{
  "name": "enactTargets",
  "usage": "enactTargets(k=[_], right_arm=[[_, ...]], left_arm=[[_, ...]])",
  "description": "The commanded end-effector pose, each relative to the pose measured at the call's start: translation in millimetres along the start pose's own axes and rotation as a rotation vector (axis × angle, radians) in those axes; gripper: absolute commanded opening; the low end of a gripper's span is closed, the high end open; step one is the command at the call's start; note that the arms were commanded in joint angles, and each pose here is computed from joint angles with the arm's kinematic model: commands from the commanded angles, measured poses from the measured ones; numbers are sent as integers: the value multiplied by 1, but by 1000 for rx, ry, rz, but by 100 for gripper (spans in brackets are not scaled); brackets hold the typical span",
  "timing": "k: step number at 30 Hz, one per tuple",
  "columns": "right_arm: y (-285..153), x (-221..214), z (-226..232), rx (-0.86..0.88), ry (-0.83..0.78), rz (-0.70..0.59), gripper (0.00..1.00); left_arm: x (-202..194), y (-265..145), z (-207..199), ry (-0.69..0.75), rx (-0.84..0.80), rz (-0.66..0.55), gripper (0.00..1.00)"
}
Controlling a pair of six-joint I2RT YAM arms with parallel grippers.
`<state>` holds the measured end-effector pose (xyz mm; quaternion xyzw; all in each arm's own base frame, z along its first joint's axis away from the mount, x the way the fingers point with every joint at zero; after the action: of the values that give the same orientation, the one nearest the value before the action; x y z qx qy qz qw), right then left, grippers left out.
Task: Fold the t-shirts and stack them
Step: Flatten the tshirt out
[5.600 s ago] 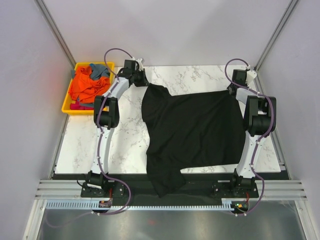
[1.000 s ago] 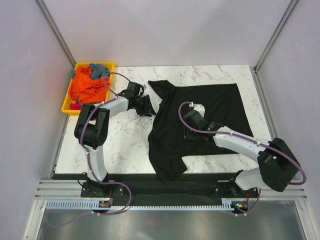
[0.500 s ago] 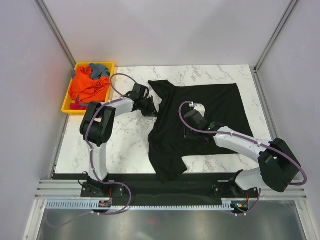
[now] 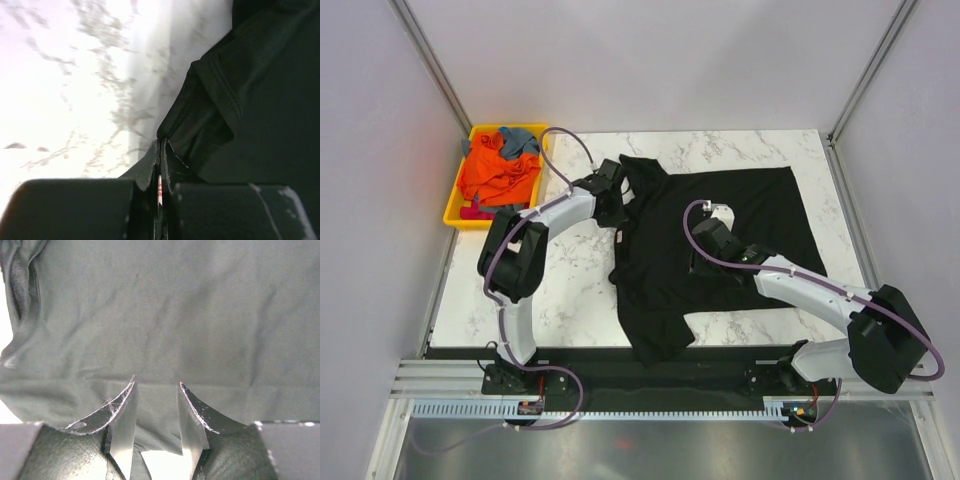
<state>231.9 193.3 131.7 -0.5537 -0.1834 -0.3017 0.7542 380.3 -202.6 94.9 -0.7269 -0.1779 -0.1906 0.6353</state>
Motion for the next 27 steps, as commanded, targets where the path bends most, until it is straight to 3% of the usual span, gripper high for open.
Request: enactTargets(k=[1,10,17,22,27], right_arm=[[-8,7,0,22,11,-36,45],[-12,8,-3,21,23,-40,45],[-1,8,-14,-40,47,-30,47],[0,18,-17,-47,62,-45,47],[3,27,-16,-45,67,-49,47]], left_arm=[[10,-5,23,-34,204,-22,2],[14,11,45,-38,304,29,3],[30,-4,59,-46,350,-3,39],[44,-8,72,-45,316,-6,39],[50,1,53,48,130,-11,38]])
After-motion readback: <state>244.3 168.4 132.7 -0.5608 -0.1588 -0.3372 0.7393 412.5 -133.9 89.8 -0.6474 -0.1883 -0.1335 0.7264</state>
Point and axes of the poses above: each gripper's point midway between its finger pads, its own y axis out along the fingers, its own z axis along the line the jaws close on, x = y × z, the point moved 6 cm from there along -y, back along the fingers, and after that the axes turned 8 degrees about y, right-handed, at the moved point
